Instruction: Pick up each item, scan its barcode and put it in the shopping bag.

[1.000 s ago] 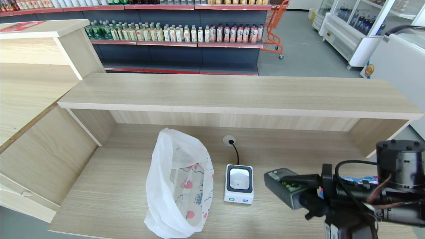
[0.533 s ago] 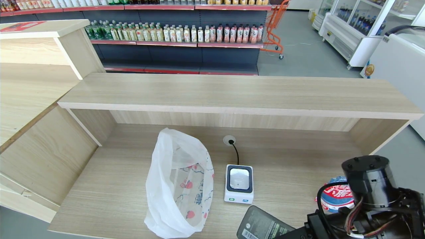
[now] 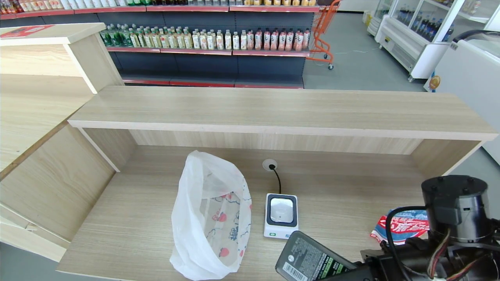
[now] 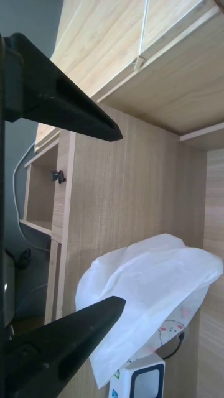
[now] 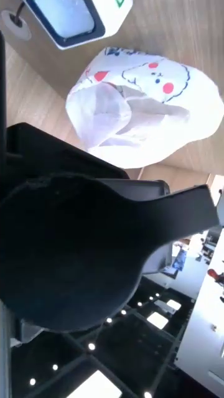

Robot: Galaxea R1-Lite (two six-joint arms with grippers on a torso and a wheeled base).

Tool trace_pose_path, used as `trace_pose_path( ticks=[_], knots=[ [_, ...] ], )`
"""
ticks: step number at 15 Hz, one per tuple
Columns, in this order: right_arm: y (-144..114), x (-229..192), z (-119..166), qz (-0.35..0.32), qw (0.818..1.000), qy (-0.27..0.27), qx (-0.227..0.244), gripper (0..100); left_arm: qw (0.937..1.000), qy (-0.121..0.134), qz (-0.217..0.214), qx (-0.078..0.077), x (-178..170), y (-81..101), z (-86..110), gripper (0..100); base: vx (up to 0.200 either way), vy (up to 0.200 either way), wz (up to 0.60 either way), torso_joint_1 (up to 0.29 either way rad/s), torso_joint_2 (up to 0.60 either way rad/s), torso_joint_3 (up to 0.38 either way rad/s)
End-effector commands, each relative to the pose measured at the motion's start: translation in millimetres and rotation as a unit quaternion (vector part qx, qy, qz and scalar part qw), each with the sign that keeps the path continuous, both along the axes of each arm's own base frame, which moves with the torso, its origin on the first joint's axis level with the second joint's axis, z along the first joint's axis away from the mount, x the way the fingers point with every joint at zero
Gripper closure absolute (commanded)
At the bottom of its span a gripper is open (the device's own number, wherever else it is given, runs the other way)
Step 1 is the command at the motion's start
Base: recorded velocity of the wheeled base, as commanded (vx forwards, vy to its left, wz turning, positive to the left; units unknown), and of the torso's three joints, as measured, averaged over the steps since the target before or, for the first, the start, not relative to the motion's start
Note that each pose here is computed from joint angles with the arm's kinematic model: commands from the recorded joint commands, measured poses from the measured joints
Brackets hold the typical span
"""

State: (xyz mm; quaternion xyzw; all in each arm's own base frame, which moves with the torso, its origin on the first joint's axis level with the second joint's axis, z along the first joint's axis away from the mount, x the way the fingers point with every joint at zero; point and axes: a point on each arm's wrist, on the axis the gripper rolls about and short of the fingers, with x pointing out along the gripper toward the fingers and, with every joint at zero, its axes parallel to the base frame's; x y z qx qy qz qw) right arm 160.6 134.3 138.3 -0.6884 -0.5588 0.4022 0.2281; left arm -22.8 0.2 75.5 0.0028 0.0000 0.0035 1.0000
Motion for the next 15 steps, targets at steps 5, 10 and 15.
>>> trace_pose_path(
  ticks=[5, 10, 15],
  knots=[
    [-3.8, -4.5, 2.3, 0.005, 1.000, -0.016, 0.004, 100, 1.0000, 0.001, 0.000, 0.000, 0.1, 0.0, 0.0, 0, 0.000, 0.000, 0.00, 0.000, 0.00, 0.000],
    [-5.4, -5.4, 2.9, 0.003, 1.000, -0.017, 0.004, 100, 1.0000, 0.001, 0.000, 0.000, 0.1, 0.0, 0.0, 0, 0.000, 0.000, 0.00, 0.000, 0.00, 0.000],
    [-5.9, -5.0, 1.6, 0.002, 1.000, -0.014, 0.002, 100, 1.0000, 0.001, 0.000, 0.000, 0.1, 0.0, 0.0, 0, 0.000, 0.000, 0.00, 0.000, 0.00, 0.000]
  ],
)
